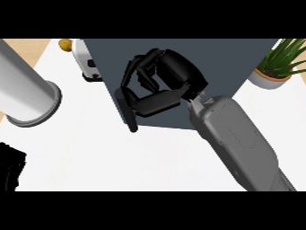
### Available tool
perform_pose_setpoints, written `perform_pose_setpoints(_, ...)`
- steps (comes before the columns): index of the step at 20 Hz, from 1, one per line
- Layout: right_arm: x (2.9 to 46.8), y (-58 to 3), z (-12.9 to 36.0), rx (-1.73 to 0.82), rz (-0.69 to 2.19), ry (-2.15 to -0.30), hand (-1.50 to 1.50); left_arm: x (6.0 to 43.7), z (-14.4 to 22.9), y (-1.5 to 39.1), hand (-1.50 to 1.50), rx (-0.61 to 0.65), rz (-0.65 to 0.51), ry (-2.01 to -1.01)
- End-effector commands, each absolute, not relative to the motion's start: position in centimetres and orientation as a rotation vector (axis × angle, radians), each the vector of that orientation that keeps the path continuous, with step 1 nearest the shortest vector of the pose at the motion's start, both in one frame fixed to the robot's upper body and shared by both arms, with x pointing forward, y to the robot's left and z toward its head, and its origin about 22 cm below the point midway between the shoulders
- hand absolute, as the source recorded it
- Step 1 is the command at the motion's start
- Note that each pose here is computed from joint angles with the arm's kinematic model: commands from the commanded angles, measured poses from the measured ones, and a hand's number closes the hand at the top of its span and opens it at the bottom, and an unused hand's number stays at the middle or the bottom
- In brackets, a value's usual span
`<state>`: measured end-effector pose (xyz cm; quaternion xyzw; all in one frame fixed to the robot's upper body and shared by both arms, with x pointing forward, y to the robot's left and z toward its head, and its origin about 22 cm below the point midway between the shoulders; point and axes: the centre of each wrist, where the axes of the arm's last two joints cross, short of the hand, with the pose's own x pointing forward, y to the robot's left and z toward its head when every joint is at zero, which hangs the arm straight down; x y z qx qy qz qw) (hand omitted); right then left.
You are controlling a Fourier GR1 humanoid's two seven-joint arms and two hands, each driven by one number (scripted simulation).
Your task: Pick up the bottled water, place it into the cabinet and close the cabinet
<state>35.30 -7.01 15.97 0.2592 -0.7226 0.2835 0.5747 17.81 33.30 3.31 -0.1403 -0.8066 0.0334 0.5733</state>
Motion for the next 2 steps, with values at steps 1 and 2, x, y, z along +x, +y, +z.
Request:
perform_pose_setpoints(1, 39.8, -12.9, 16.1, 0.368, 0.446, -1.649, 1.50, 17.6, 3.8, 33.6, 1.50, -0.328, 0.074, -1.883)
perform_pose_setpoints(2, 39.6, -11.5, 15.2, 0.366, 0.455, -1.650, 1.50, 18.1, 3.5, 33.0, 1.50, -0.346, 0.073, -1.878)
